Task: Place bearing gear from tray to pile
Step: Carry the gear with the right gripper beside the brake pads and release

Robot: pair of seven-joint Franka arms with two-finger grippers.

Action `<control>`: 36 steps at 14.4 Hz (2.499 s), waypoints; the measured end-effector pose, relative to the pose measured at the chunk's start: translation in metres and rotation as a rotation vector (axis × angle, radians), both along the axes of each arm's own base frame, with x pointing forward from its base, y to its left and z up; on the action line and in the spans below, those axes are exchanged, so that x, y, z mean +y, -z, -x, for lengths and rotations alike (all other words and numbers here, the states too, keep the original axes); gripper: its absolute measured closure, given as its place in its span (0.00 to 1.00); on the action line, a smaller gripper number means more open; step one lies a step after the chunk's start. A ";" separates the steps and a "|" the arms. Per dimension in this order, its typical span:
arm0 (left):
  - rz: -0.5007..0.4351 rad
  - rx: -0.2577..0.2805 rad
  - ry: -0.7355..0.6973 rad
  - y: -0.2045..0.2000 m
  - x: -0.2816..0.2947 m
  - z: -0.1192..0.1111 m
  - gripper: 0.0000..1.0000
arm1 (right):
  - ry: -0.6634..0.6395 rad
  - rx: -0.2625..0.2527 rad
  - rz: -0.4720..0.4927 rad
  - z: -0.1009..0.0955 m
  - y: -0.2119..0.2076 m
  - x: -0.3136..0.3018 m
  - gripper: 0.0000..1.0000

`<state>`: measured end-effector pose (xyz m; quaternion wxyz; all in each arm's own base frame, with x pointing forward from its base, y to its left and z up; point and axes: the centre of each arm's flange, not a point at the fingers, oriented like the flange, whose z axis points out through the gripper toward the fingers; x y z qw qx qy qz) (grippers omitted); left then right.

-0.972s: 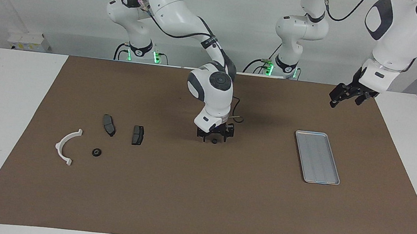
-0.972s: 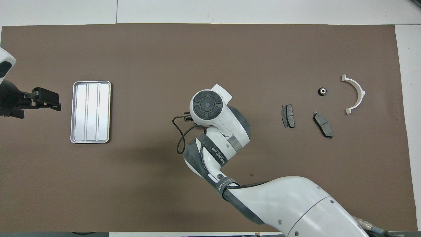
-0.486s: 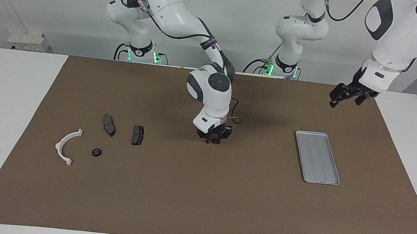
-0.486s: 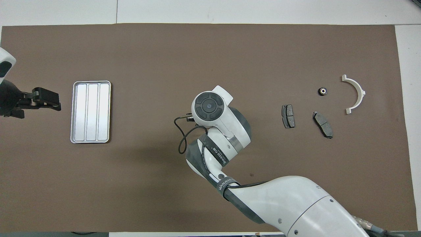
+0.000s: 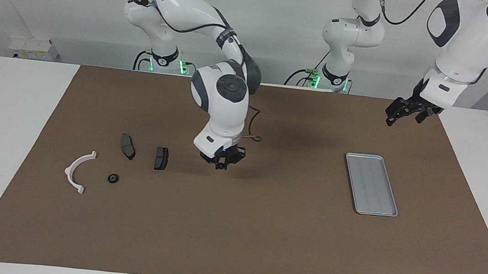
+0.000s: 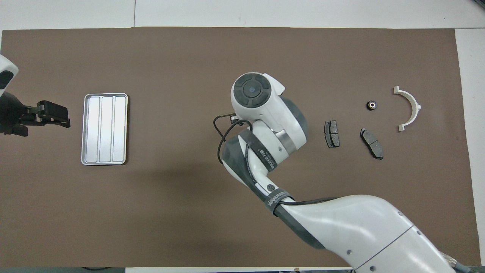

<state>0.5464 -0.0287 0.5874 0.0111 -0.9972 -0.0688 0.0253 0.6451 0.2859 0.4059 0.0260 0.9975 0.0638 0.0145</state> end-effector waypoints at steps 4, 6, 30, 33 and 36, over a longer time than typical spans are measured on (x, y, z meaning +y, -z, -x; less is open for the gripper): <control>0.000 0.000 0.000 0.000 0.000 0.000 0.00 | -0.144 0.027 0.007 -0.040 0.005 -0.126 0.76; 0.000 0.000 0.000 0.000 0.000 0.000 0.00 | -0.177 0.046 0.004 -0.048 0.029 -0.183 0.76; 0.000 0.000 0.000 0.000 0.000 0.000 0.00 | -0.177 -0.035 0.006 -0.015 -0.002 -0.230 0.00; 0.000 0.000 0.000 0.000 0.000 0.000 0.00 | -0.137 0.032 0.027 0.019 -0.081 -0.242 0.00; 0.000 0.000 0.000 0.000 0.000 0.000 0.00 | -0.071 0.076 0.043 0.085 -0.170 -0.247 0.00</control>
